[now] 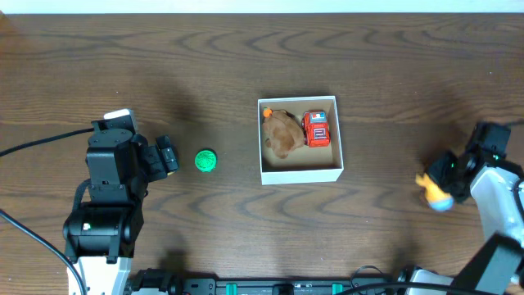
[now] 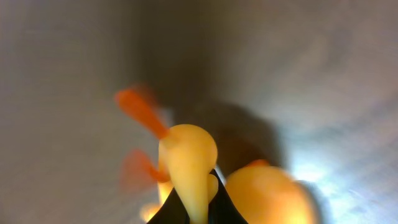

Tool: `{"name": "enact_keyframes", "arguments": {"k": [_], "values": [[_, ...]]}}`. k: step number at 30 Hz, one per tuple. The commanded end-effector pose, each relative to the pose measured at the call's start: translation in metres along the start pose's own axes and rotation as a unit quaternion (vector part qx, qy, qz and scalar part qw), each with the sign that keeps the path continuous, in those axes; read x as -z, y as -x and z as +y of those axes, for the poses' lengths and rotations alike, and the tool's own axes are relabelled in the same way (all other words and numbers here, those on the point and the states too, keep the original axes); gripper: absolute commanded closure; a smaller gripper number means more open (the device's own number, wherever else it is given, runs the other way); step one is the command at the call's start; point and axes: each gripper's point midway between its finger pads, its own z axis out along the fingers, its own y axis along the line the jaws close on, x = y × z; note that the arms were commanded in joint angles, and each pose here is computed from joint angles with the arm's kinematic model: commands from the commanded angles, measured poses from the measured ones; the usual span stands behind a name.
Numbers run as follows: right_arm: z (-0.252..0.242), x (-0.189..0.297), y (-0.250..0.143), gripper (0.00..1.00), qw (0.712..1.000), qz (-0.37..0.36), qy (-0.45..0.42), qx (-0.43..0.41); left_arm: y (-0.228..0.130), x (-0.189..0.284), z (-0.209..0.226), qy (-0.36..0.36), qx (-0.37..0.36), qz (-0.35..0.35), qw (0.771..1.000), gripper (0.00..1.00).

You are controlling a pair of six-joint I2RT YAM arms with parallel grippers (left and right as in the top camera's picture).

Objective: Pack container
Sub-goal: 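Reach the right gripper to the orange rubber duck and grasp it, then place the orange duck into the box and withdraw the right gripper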

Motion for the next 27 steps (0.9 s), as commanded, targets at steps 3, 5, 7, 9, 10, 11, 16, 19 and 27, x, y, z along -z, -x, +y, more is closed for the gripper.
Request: {"name": "enact_keyframes", "arguments": {"k": [3,5,7,9,10,11,16,19,27], "values": [[0.115,0.096,0.019,0.99,0.964,-0.095,0.174,0.177,0.009,0.005,0.001,0.001,0.006,-0.012,1.000,0.02],[0.147,0.124,0.009,0.99,0.943,-0.118,0.202,0.238,0.009,0.005,0.001,0.001,0.006,-0.012,1.000,0.02],[0.176,0.146,-0.008,0.99,0.922,-0.131,0.228,0.284,0.009,0.005,0.001,0.001,0.006,-0.012,1.000,0.02],[0.199,0.159,-0.029,0.99,0.904,-0.137,0.243,0.323,0.009,0.005,0.001,0.001,0.006,-0.012,1.000,0.02],[0.208,0.162,-0.041,0.99,0.896,-0.137,0.249,0.341,0.009,0.005,0.001,0.001,0.006,-0.012,1.000,0.02],[0.219,0.165,-0.058,0.99,0.885,-0.133,0.257,0.364,0.009,0.005,0.001,0.001,0.006,-0.012,1.000,0.02],[0.245,0.157,-0.118,0.98,0.861,-0.111,0.251,0.429,0.009,0.005,0.001,0.002,0.006,-0.011,1.000,0.02],[0.254,0.143,-0.143,0.97,0.850,-0.091,0.242,0.458,0.008,0.005,0.001,0.002,0.006,-0.009,1.000,0.02],[0.256,0.082,-0.179,0.97,0.851,-0.020,0.188,0.491,0.006,0.004,0.002,0.003,0.005,-0.006,1.000,0.02]]}}
